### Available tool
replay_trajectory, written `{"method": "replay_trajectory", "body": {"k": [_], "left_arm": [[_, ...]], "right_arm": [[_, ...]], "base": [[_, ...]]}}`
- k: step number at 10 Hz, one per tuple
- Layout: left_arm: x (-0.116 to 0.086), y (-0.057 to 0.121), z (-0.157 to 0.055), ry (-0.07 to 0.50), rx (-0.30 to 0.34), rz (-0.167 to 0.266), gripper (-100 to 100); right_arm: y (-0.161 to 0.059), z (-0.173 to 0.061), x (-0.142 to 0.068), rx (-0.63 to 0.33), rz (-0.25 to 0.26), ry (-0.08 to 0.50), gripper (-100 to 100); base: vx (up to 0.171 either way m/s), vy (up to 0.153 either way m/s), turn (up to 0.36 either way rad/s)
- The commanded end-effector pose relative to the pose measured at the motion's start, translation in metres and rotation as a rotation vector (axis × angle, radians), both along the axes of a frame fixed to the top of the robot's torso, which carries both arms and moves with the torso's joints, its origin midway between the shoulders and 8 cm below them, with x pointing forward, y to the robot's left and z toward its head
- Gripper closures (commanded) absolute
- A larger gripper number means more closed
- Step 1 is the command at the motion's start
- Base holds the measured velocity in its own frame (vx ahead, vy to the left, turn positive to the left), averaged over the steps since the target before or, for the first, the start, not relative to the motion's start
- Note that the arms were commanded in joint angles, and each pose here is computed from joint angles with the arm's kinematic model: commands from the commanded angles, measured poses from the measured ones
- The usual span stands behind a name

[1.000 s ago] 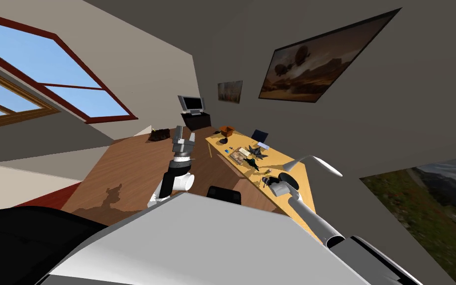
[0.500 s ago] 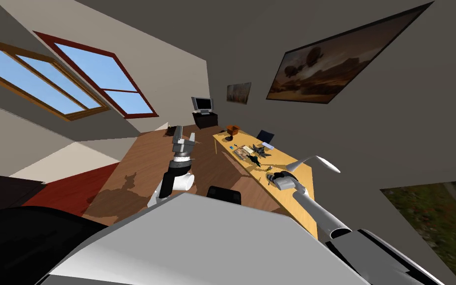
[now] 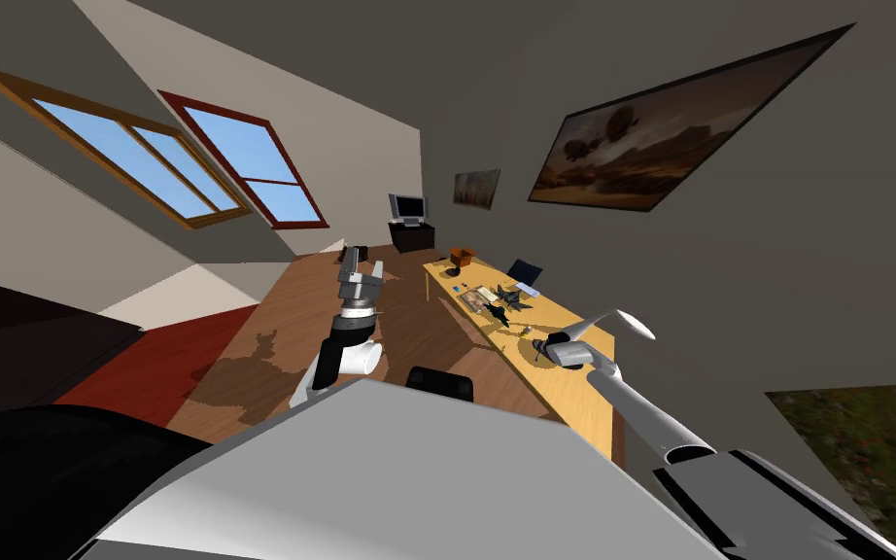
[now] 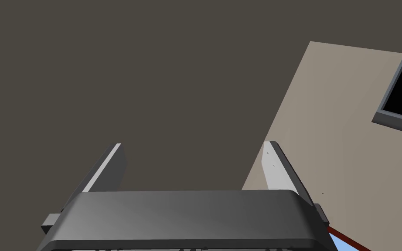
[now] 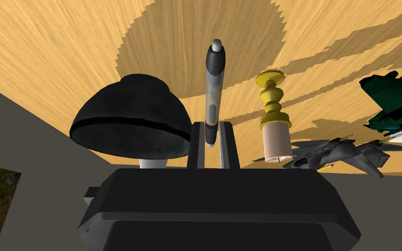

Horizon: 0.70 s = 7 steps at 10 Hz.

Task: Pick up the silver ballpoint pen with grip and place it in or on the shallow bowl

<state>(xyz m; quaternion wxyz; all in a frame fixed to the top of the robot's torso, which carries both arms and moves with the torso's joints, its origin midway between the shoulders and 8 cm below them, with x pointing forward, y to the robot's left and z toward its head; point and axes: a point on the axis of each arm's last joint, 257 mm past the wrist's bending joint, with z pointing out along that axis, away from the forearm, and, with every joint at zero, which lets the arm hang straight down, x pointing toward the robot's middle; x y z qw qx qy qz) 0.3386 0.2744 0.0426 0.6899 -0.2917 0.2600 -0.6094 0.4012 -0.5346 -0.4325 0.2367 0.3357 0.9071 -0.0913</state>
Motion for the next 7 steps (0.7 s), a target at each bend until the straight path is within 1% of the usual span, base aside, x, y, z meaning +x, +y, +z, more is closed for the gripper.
{"method": "replay_trajectory", "body": {"k": [1,2,3,5,7], "left_arm": [[0.0,0.0,0.0,0.0,0.0,0.0,0],[0.0,0.0,0.0,0.0,0.0,0.0,0],[0.0,0.0,0.0,0.0,0.0,0.0,0],[0.0,0.0,0.0,0.0,0.0,0.0,0],[0.0,0.0,0.0,0.0,0.0,0.0,0]], "right_arm": [[-0.007,0.009,0.0,0.007,-0.021,-0.004,100],[-0.014,0.019,0.002,0.017,-0.046,-0.01,100],[-0.02,0.029,0.003,0.028,-0.072,-0.018,100],[-0.026,0.038,0.004,0.039,-0.095,-0.025,100],[-0.032,0.05,0.006,0.054,-0.122,-0.036,100]], "base": [[0.008,-0.127,0.052],[0.005,-0.167,0.072],[-0.018,-0.213,0.117],[-0.014,-0.177,0.049],[0.001,-0.137,0.036]]}}
